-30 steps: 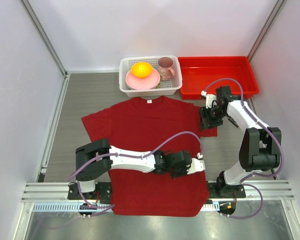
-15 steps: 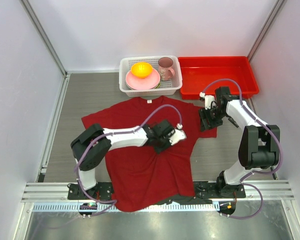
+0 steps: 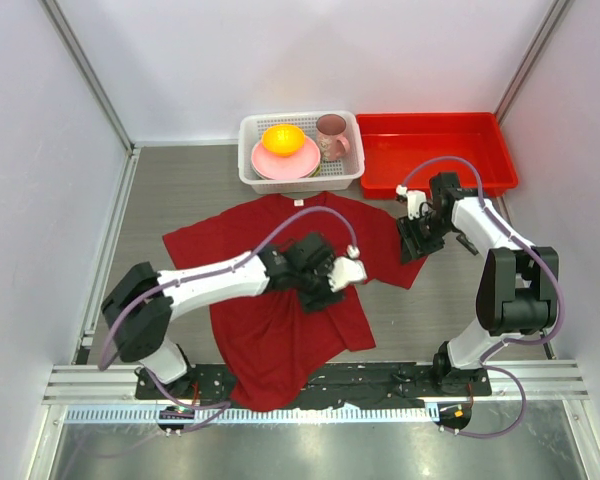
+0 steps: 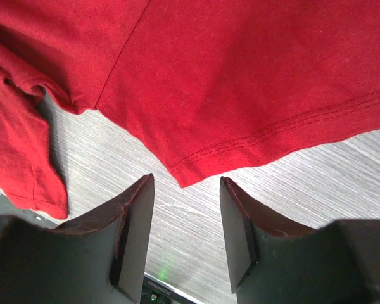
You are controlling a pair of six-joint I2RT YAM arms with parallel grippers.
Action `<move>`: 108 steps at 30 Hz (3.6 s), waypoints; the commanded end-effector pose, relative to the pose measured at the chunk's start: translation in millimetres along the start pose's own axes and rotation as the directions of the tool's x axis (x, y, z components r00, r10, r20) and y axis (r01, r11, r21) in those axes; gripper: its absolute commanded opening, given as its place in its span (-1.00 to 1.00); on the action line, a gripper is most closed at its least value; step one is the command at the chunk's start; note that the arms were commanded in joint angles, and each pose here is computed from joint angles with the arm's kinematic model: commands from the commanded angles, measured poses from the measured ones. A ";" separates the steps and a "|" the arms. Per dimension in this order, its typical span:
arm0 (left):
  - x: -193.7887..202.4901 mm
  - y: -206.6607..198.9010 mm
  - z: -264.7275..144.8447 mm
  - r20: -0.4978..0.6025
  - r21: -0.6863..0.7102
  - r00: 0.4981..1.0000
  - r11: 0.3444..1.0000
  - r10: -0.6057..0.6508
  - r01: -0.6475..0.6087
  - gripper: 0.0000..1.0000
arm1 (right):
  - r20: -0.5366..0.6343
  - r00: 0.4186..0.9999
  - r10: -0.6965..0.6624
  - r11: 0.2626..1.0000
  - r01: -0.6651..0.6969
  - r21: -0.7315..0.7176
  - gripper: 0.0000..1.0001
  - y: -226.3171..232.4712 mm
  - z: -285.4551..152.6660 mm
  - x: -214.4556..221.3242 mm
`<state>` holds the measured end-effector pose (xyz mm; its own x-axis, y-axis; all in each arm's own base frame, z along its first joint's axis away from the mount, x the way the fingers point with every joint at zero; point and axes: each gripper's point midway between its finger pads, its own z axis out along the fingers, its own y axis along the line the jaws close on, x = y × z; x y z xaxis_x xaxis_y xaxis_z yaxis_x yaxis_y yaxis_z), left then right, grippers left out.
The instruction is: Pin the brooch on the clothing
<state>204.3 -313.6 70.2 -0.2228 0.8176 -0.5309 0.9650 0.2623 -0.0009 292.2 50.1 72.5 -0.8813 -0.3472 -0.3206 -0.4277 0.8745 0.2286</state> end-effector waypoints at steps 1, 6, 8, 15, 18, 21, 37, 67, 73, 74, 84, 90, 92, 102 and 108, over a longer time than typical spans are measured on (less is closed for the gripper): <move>-40.8 -79.0 -12.3 0.094 0.127 0.989 0.984 0.110 -0.122 0.16 | 0.032 0.998 -0.047 0.998 0.048 -0.034 -0.02 8.4 -13.0 -4.2; -56.0 -122.0 18.7 0.084 0.176 0.988 0.974 0.128 -0.141 0.18 | 0.001 0.999 -0.042 0.997 0.042 -0.068 -0.09 13.4 -4.3 8.1; -58.4 -131.4 33.4 0.071 0.186 0.987 0.970 0.147 -0.158 0.19 | -0.006 0.999 -0.035 0.997 0.034 -0.072 -0.10 12.2 2.9 12.4; -57.3 -137.1 71.8 0.035 0.140 0.972 0.962 0.233 -0.236 0.23 | -0.042 0.999 -0.024 1.000 0.023 -0.014 -0.14 -11.2 37.2 18.2; -55.2 -134.1 82.5 0.014 0.122 0.971 0.964 0.238 -0.238 0.19 | -0.090 0.995 -0.039 0.998 0.042 0.039 -0.17 -26.6 50.1 27.1; -44.0 -133.7 95.3 -0.024 0.132 0.970 0.962 0.243 -0.238 0.03 | -0.132 0.990 -0.046 0.994 0.058 0.091 -0.21 -41.9 58.6 32.9; -123.9 -276.9 -38.5 0.381 0.488 0.870 0.731 0.314 -0.477 -1.00 | -0.208 0.974 -0.090 0.929 0.158 0.334 -0.31 -137.1 34.0 34.2; 112.2 103.5 -122.8 0.145 0.033 0.653 0.663 -0.744 0.748 0.09 | 0.334 0.711 -0.619 0.644 0.702 -0.303 0.29 264.8 -30.8 -5.1; 167.0 157.5 -104.9 0.110 -0.049 0.484 0.482 -0.868 0.875 0.02 | 0.322 0.583 -0.746 0.479 0.806 -0.347 0.43 353.3 15.6 35.0; 177.7 167.0 -106.9 0.121 -0.069 0.459 0.454 -0.880 0.888 0.03 | 0.331 0.575 -0.748 0.471 0.812 -0.345 0.43 366.8 20.7 37.8; 233.5 224.1 -82.2 0.042 -0.182 0.294 0.282 -0.955 0.942 -0.06 | 0.316 0.518 -0.795 0.388 0.834 -0.392 0.45 450.0 51.0 94.9; 228.9 238.8 -81.7 0.077 -0.154 0.278 0.264 -0.957 0.952 -0.07 | 0.324 0.470 -0.821 0.367 0.869 -0.330 0.53 478.0 65.7 112.2; 228.1 241.2 -84.6 0.086 -0.162 0.290 0.274 -0.953 0.948 -0.07 | 0.329 0.462 -0.824 0.354 0.872 -0.338 0.54 488.1 65.2 120.7; 229.6 243.6 -84.9 0.096 -0.166 0.302 0.284 -0.948 0.944 -0.07 | 0.359 0.312 -0.880 0.194 0.925 -0.327 0.50 517.7 51.1 177.1; 229.0 245.2 -89.3 0.109 -0.170 0.308 0.288 -0.945 0.942 -0.07 | 0.334 0.297 -0.894 0.174 0.919 -0.354 0.42 517.2 62.6 199.3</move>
<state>363.9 -32.6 26.5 -0.9790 -0.0619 -0.1942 0.0248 0.9096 -0.4148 -82.2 451.9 77.9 0.1795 -0.7688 -0.6138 -0.9605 -0.2718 0.0596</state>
